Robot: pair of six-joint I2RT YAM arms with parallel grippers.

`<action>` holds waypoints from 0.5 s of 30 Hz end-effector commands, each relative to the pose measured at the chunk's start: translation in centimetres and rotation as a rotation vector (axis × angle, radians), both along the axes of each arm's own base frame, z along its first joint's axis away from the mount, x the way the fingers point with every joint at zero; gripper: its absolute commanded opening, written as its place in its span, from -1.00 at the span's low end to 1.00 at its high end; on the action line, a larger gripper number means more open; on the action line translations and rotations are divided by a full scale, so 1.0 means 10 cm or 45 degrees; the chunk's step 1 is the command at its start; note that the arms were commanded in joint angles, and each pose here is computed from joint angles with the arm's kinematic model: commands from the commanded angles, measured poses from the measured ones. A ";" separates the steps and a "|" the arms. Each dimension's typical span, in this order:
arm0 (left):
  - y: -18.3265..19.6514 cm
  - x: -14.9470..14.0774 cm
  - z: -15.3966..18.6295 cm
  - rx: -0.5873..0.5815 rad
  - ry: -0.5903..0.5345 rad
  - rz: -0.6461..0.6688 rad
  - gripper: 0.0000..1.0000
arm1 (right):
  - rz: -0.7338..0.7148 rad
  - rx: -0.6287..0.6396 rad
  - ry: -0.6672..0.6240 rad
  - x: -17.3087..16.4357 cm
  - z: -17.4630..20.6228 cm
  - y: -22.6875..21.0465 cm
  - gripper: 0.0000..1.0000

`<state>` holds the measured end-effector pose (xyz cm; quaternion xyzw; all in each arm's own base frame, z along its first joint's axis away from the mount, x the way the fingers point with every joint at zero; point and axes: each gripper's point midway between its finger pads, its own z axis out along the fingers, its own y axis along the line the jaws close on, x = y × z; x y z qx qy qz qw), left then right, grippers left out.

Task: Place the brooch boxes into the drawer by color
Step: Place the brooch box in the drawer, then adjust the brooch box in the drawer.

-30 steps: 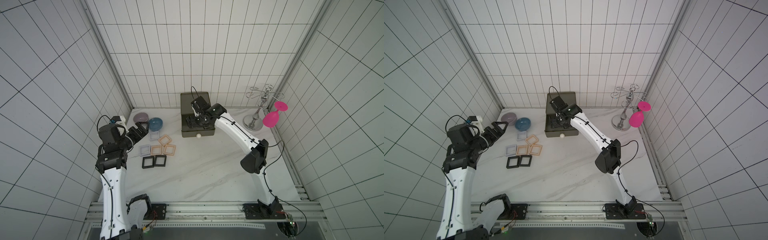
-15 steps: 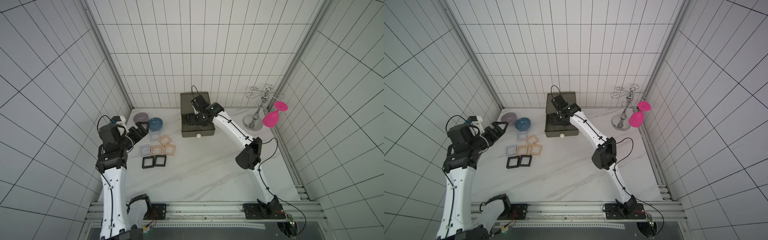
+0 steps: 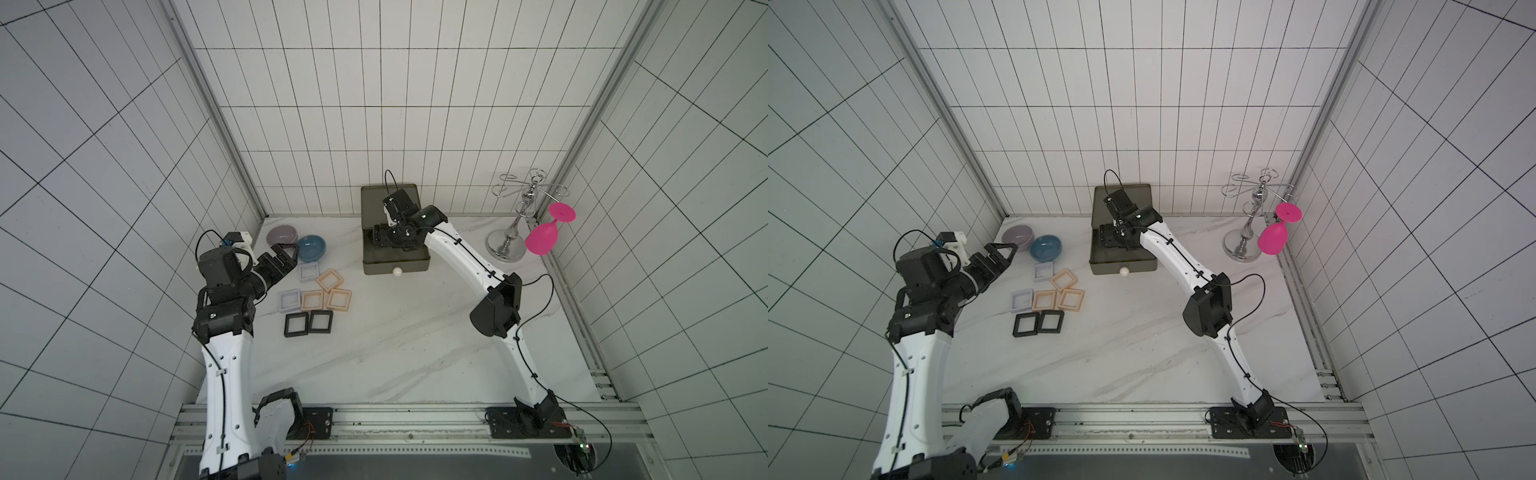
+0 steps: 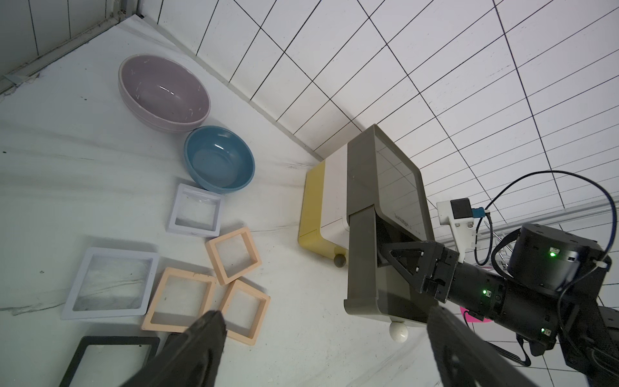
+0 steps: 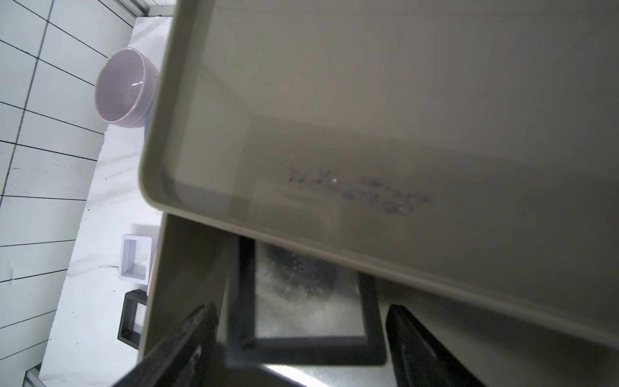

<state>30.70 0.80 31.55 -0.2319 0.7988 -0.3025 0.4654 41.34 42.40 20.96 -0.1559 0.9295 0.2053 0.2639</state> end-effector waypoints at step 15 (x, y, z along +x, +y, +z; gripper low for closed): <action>0.00 -0.02 0.11 0.026 -0.052 -0.004 0.97 | 0.144 -0.050 -0.082 -0.40 0.48 -0.40 -0.42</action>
